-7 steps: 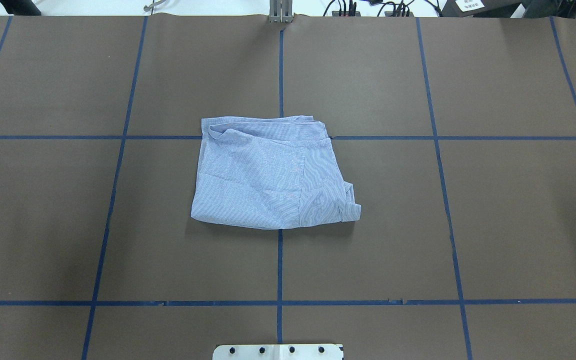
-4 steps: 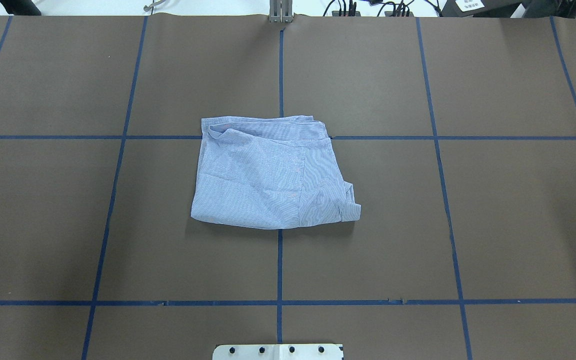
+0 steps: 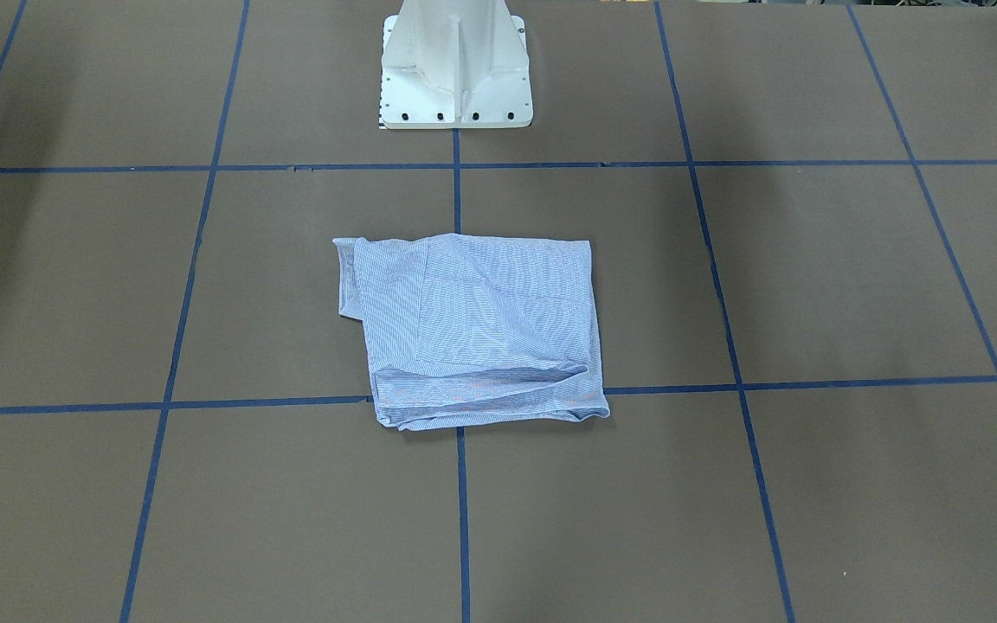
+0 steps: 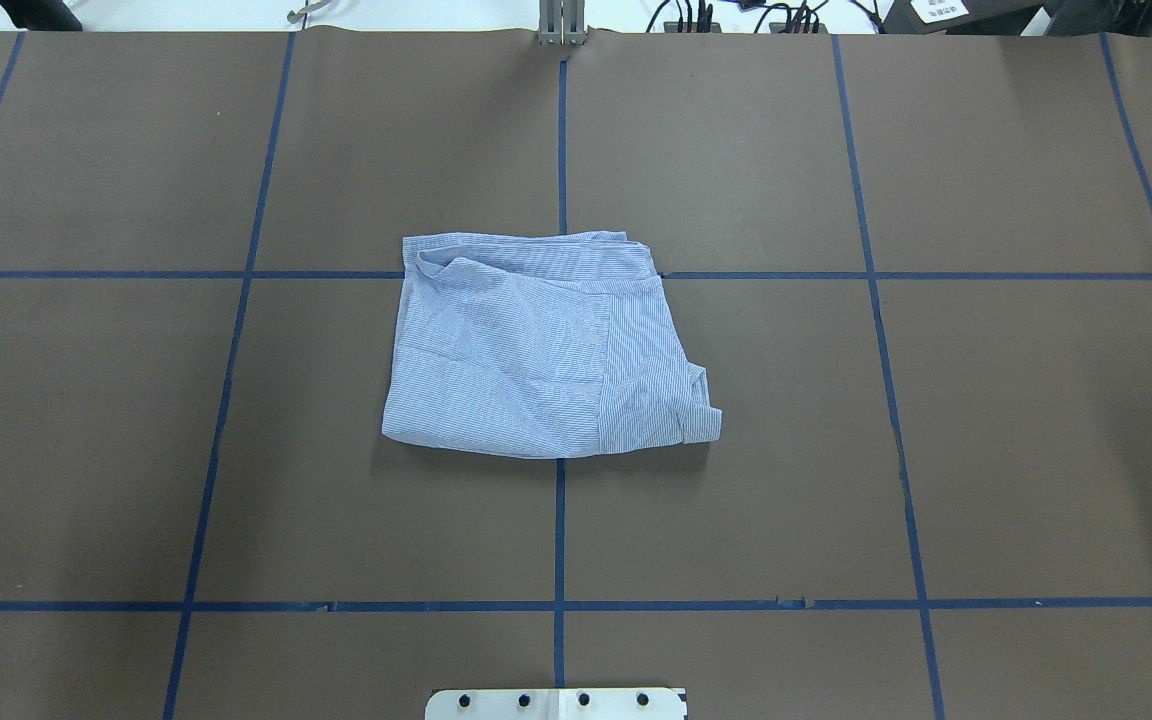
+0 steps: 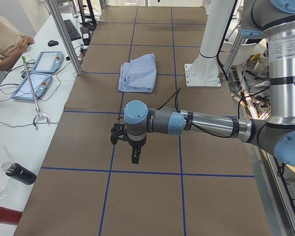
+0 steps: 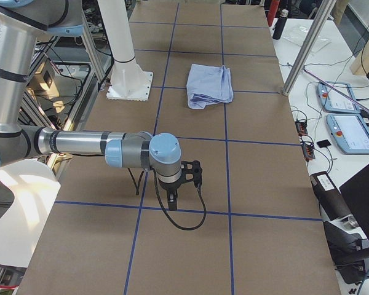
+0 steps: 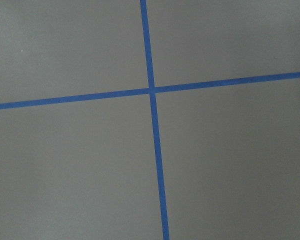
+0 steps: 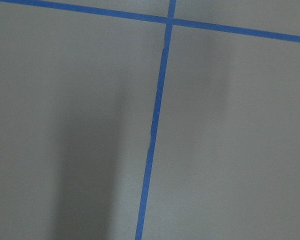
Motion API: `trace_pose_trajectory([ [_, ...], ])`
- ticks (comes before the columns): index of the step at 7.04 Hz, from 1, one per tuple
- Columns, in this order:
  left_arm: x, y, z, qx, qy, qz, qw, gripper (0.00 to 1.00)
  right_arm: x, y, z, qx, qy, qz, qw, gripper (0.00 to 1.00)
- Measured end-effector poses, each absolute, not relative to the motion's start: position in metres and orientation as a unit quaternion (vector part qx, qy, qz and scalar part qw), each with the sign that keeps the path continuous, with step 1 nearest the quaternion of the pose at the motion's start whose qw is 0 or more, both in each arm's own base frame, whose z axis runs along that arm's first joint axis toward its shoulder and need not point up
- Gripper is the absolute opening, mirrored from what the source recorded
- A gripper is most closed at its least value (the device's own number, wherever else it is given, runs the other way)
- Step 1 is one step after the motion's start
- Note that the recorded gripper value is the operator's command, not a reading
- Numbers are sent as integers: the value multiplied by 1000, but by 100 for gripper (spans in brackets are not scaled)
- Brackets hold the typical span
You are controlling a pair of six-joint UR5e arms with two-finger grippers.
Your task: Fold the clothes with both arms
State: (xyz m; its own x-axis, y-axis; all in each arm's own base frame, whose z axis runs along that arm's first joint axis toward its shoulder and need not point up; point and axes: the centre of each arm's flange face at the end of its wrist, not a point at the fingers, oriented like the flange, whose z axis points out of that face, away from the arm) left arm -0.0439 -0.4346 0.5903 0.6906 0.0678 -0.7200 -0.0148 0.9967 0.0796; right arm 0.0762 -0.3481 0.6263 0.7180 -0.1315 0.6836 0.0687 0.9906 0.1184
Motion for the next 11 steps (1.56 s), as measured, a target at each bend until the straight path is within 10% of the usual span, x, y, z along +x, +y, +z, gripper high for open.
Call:
trace_pose_trajectory([
  [11, -42, -432, 603, 40, 395, 30, 917, 100, 65, -357, 636, 4, -378, 1, 926, 100],
])
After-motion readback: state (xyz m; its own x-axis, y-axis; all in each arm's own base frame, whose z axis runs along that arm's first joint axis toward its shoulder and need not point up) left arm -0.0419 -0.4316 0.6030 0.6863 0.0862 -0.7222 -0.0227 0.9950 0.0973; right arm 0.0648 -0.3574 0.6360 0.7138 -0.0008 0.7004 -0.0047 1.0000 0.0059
